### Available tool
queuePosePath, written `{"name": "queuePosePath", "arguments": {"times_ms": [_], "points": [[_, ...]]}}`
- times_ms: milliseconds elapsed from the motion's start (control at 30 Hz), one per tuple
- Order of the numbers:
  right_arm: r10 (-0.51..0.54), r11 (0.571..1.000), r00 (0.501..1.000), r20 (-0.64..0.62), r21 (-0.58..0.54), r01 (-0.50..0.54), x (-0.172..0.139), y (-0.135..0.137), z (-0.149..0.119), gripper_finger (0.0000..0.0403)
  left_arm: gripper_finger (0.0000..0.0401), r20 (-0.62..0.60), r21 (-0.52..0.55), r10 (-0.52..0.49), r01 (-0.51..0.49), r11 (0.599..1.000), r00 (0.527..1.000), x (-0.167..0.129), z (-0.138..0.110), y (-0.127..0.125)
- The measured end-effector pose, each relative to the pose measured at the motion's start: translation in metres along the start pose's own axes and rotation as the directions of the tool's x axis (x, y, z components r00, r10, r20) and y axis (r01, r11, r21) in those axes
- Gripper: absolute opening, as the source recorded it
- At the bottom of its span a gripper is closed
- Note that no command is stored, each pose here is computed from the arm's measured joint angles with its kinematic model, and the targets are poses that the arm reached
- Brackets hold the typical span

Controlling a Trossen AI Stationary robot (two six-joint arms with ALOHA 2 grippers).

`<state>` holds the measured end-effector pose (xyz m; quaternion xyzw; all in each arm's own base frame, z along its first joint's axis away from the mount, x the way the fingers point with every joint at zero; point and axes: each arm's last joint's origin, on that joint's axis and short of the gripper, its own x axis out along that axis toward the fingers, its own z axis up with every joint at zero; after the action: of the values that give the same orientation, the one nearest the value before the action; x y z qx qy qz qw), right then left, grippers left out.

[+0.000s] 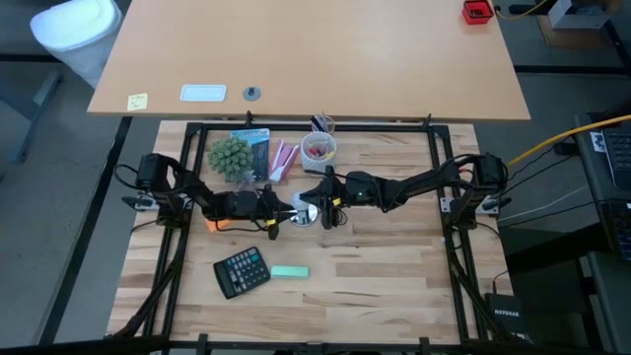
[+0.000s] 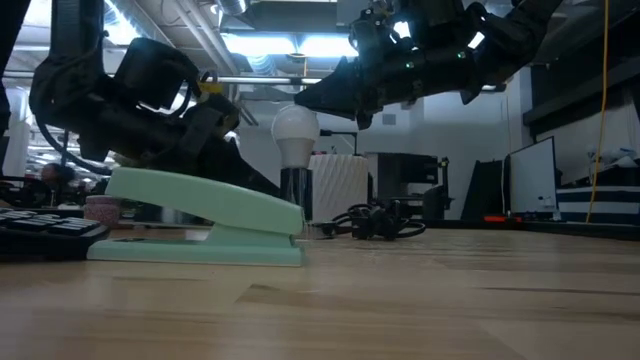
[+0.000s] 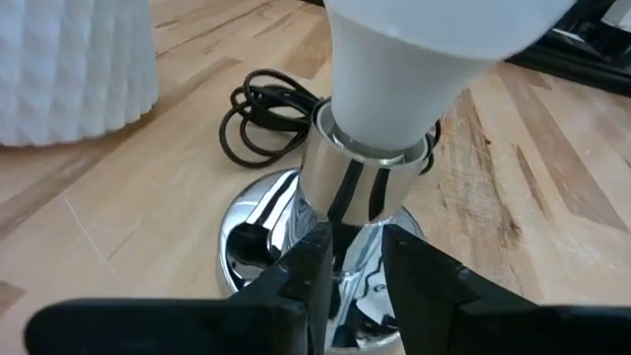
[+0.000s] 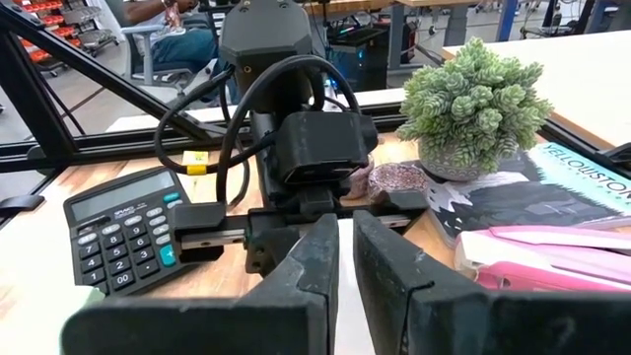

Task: Screw lightbulb
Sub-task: Insert the lightbulb into the lamp

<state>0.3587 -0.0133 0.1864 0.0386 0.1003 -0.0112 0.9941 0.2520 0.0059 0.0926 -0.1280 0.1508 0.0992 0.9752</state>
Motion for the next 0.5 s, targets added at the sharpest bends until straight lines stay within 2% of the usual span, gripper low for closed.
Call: {"name": "queuePosePath", "arguments": {"times_ms": [333, 500], "points": [[0.002, 1.0, 1.0, -0.006, 0.001, -0.002, 0.0, 0.0, 0.0, 0.004, 0.0046, 0.036, -0.046, -0.012, 0.013, 0.999, 0.999, -0.008, 0.002, 0.001], [0.002, 1.0, 1.0, -0.006, 0.001, -0.002, 0.0, 0.0, 0.0, 0.004, 0.0023, 0.112, -0.034, -0.073, 0.077, 0.996, 0.991, -0.02, 0.016, -0.008]]}}
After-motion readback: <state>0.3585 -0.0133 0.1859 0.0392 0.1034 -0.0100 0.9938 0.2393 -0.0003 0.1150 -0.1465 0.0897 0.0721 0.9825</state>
